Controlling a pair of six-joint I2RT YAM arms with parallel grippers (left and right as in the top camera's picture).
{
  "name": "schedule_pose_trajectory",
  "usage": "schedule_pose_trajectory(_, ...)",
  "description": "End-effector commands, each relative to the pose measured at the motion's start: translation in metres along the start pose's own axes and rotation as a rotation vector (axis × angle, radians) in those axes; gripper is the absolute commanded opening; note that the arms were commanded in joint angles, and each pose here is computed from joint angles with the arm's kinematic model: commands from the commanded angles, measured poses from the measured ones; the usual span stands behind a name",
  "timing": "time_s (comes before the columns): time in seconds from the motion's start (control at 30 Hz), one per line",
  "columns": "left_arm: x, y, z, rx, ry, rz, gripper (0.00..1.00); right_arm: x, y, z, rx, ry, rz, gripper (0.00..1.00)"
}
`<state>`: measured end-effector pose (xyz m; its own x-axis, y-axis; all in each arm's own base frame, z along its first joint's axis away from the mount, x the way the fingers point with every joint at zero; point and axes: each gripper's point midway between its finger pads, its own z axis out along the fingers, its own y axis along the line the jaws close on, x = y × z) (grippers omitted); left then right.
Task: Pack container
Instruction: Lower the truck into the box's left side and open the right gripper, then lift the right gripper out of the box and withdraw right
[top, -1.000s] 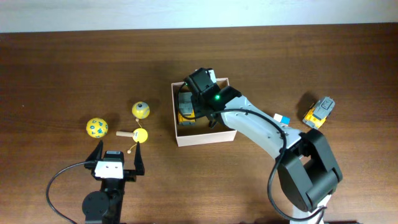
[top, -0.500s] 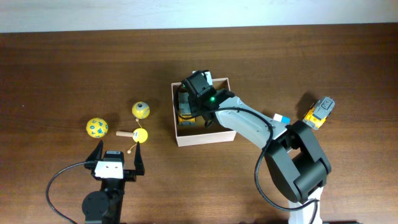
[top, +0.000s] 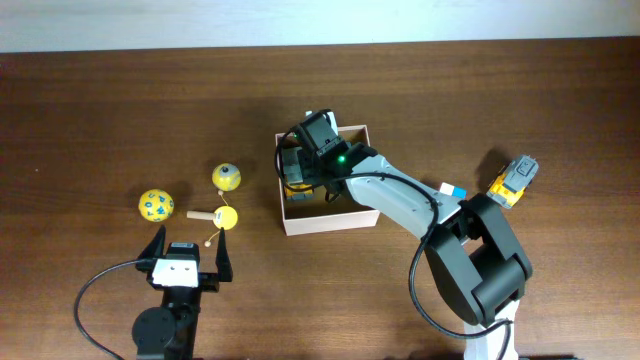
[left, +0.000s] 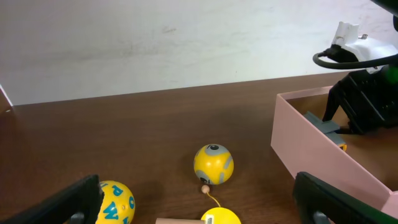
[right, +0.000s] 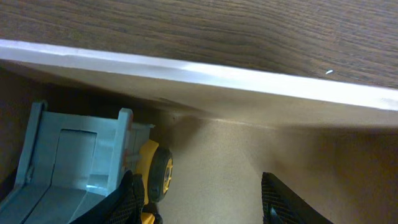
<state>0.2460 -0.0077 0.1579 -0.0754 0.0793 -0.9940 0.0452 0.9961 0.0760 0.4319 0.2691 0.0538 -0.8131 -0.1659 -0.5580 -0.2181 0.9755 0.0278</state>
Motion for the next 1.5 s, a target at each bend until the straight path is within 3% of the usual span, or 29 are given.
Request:
schedule_pose_trajectory(0.0,0.001,0.000,0.000,0.000,-0.002,0.005,0.99,0.008,0.001,0.007,-0.017,0.027,-0.011,0.55)
schedule_pose_trajectory(0.5,0.001,0.000,0.000,0.000,-0.002,0.005,0.99,0.019,-0.027,0.009,0.040,0.091,-0.002,0.56)
schedule_pose_trajectory(1.47,0.001,0.000,0.000,0.000,-0.002,0.005,0.99,0.019,0.003,0.008,-0.129,0.107,-0.034,0.55)
